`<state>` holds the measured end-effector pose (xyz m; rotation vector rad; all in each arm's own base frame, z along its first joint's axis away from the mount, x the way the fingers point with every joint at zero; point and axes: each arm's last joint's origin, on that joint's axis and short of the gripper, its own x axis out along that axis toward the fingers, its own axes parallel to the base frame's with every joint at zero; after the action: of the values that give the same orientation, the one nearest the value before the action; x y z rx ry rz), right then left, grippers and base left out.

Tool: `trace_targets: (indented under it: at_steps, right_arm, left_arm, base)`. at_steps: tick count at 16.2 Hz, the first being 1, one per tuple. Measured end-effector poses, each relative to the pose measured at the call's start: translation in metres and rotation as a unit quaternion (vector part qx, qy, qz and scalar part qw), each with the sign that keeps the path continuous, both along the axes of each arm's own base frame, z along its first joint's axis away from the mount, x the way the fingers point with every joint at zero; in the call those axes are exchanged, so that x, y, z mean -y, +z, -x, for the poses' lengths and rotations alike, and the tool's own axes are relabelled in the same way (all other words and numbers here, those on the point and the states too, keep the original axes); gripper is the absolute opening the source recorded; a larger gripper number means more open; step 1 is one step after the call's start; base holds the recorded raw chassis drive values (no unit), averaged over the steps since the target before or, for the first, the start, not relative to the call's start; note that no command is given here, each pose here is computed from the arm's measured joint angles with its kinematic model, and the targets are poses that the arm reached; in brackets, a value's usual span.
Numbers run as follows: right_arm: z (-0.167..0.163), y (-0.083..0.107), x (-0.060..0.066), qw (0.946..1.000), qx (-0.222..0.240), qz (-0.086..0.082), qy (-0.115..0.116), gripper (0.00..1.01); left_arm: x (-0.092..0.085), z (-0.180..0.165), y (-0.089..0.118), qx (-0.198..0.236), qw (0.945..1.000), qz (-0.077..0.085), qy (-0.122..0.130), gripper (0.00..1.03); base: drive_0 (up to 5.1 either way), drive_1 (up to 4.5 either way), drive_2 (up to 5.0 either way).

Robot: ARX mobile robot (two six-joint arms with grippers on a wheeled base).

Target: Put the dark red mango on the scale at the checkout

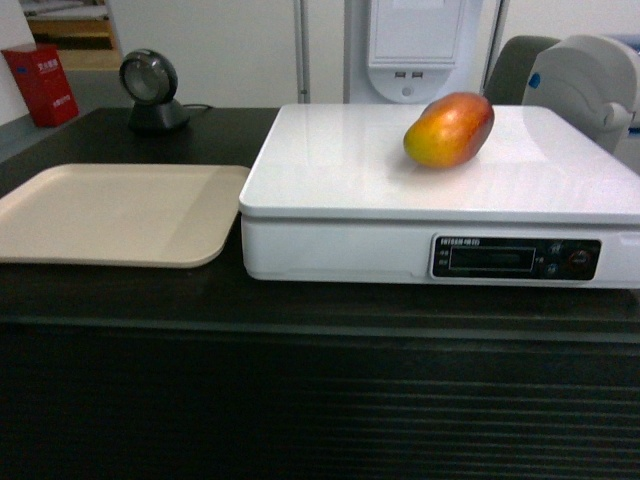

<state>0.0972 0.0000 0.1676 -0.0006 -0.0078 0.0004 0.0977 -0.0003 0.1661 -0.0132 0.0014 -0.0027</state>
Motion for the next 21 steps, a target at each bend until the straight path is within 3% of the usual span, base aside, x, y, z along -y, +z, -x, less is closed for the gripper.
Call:
trace_targets:
  at_steps: [21]
  right_arm:
    - [0.0000,-0.0003,0.0000,1.0000,-0.002,0.000,0.000,0.98]
  left_arm:
    - [0.0000,0.0000,-0.0002,-0.001,1.0000,-0.001,0.000,0.98]
  base:
    - [0.0,0.00,0.0]
